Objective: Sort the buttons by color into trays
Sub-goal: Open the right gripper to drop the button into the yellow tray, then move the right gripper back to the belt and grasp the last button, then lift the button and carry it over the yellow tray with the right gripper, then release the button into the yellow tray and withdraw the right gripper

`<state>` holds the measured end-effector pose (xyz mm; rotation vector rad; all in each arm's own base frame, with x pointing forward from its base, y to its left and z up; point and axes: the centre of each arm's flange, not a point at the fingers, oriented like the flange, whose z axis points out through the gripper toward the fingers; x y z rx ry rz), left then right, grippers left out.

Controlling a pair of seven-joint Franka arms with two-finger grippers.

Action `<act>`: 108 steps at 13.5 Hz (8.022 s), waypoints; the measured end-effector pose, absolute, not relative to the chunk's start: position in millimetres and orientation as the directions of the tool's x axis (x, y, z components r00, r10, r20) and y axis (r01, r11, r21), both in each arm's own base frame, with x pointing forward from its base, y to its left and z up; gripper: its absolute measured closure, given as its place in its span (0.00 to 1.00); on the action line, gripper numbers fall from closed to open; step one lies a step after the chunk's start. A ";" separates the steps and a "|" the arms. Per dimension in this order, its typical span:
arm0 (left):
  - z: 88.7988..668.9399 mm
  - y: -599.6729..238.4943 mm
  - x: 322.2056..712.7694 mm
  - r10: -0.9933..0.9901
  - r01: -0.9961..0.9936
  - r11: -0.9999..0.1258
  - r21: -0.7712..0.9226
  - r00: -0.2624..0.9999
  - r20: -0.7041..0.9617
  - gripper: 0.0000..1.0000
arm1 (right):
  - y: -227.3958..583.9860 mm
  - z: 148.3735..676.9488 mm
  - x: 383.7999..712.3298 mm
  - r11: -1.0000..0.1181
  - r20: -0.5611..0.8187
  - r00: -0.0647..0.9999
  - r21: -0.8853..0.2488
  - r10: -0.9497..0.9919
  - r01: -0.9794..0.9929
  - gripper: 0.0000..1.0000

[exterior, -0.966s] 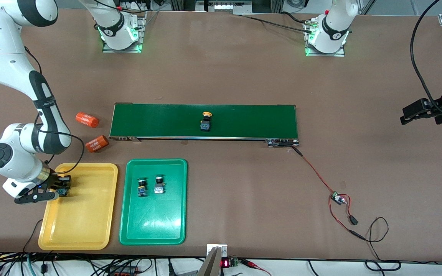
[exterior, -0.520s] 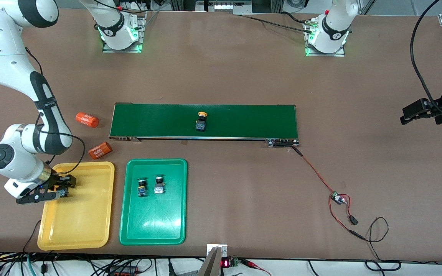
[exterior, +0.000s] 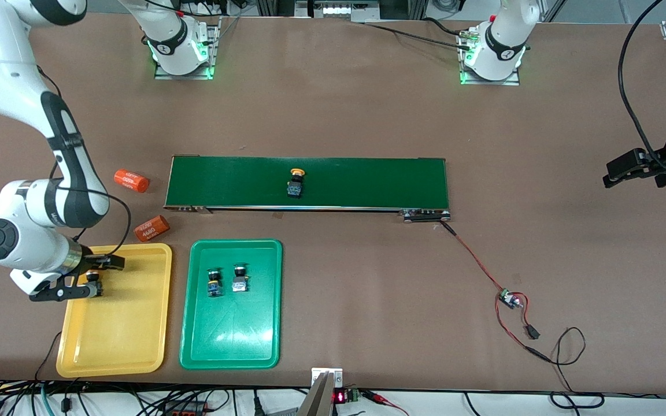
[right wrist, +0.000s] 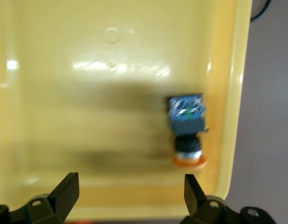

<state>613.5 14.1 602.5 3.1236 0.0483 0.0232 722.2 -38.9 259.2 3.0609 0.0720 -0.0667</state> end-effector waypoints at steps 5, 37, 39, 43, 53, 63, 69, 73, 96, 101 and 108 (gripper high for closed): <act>602.5 14.4 613.5 0.031 0.031 -0.999 0.018 0.999 0.015 0.00 | 43.7 331.3 692.2 -0.996 -0.158 0.984 -0.024 -0.078 -0.083 0.00; 599.5 20.8 622.9 0.042 0.041 -0.999 0.018 0.997 0.059 0.00 | 259.0 277.8 505.3 -1.000 -0.027 0.999 -0.001 -0.028 -0.028 0.00; 598.8 22.0 625.0 0.044 0.043 -0.999 0.019 0.997 0.069 0.00 | 258.5 273.8 503.2 -1.000 -0.027 0.999 -0.004 -0.027 -0.027 0.00; 598.7 22.5 625.4 0.045 0.044 -0.999 0.019 0.996 0.071 0.00 | 258.1 272.3 503.1 -1.000 -0.029 0.999 -0.005 -0.028 -0.028 0.00; 598.6 22.8 625.6 0.046 0.044 -0.999 0.019 0.996 0.071 0.00 | 250.1 245.9 504.0 -0.999 -0.064 0.997 -0.012 -0.042 -0.043 0.04; 598.5 22.9 625.6 0.046 0.044 -0.999 0.019 0.996 0.071 0.00 | 233.5 259.8 532.0 -0.998 -0.036 0.997 -0.026 -0.065 -0.066 0.59; 598.8 21.3 625.8 0.047 0.045 -0.998 0.033 0.996 0.073 0.00 | 199.6 362.9 609.0 -1.000 0.017 1.000 -0.009 -0.020 -0.020 0.59; 597.6 27.5 623.9 0.070 0.065 -0.994 0.089 0.996 0.056 0.00 | 116.8 337.1 659.4 -0.999 -0.009 1.000 -0.033 -0.011 -0.011 0.59; 595.1 14.4 618.2 0.038 0.037 -0.997 0.060 0.999 0.010 0.00 | -40.4 197.6 741.4 -0.992 0.134 0.983 0.047 0.123 0.118 0.01; 595.0 14.4 618.1 0.038 0.037 -0.997 0.060 0.999 0.010 0.00 | -29.6 266.7 739.1 -0.997 0.055 0.996 -0.019 0.071 0.072 0.00; 595.3 14.4 618.1 0.038 0.037 -0.997 0.060 0.999 0.010 0.00 | -21.9 429.8 691.8 -0.997 -0.072 0.995 0.012 0.075 0.076 0.00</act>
